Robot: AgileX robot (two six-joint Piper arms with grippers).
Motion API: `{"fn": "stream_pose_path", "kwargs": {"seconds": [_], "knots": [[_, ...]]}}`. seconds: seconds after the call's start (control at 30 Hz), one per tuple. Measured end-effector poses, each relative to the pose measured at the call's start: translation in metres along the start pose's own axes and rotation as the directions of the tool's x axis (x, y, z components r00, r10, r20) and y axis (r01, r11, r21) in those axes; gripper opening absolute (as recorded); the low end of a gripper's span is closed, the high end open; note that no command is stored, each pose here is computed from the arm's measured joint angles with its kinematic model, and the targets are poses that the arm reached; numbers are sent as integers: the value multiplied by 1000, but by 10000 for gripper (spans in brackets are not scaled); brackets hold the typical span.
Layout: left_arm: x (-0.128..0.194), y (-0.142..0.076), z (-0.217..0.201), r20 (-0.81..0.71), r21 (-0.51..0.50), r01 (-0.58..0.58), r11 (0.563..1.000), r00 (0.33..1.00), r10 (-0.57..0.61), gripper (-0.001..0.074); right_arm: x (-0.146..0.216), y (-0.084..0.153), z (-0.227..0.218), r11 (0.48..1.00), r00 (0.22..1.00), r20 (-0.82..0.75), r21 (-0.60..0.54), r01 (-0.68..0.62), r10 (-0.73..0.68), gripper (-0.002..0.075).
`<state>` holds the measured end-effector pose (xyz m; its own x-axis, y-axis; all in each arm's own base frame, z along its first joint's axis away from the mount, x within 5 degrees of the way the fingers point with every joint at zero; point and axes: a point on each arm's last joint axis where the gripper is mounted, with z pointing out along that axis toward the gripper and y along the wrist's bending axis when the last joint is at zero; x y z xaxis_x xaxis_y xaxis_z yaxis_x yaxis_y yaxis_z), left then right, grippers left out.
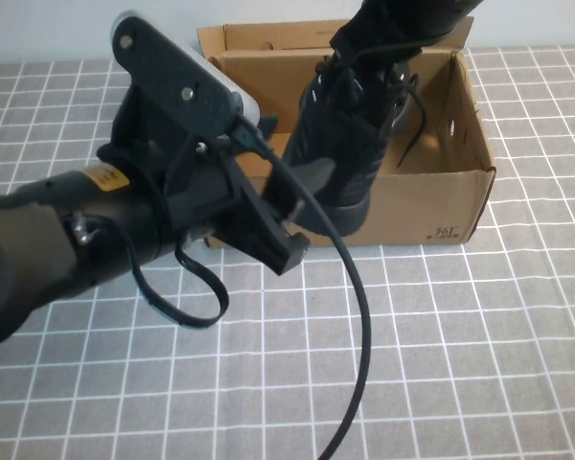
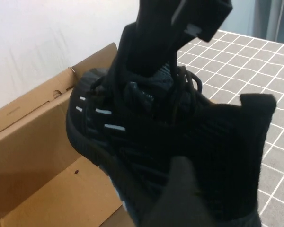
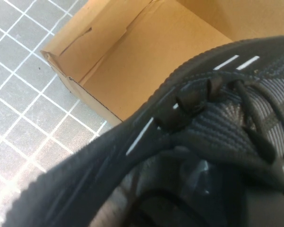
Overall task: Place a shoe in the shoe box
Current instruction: Hand over the shoe
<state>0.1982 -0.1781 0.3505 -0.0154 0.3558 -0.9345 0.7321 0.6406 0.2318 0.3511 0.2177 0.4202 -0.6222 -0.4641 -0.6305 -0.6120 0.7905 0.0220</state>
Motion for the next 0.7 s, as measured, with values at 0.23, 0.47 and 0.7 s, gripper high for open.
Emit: {"fn": "stream_pose_path", "kwargs": {"seconds": [0.23, 0.47, 0.7], "knots": [[7, -1, 12, -30, 1, 11, 1000, 1000, -11, 625, 0, 0, 0, 1000, 1000, 0, 0, 0, 0, -6], [16, -7, 33, -48, -11, 11, 1000, 999, -11, 638, 0, 0, 0, 1000, 1000, 0, -2, -1, 1, -6], [24, -6, 49, -56, -53, 2, 999, 998, -5, 640, 0, 0, 0, 1000, 1000, 0, -4, -1, 1, -6]]}}
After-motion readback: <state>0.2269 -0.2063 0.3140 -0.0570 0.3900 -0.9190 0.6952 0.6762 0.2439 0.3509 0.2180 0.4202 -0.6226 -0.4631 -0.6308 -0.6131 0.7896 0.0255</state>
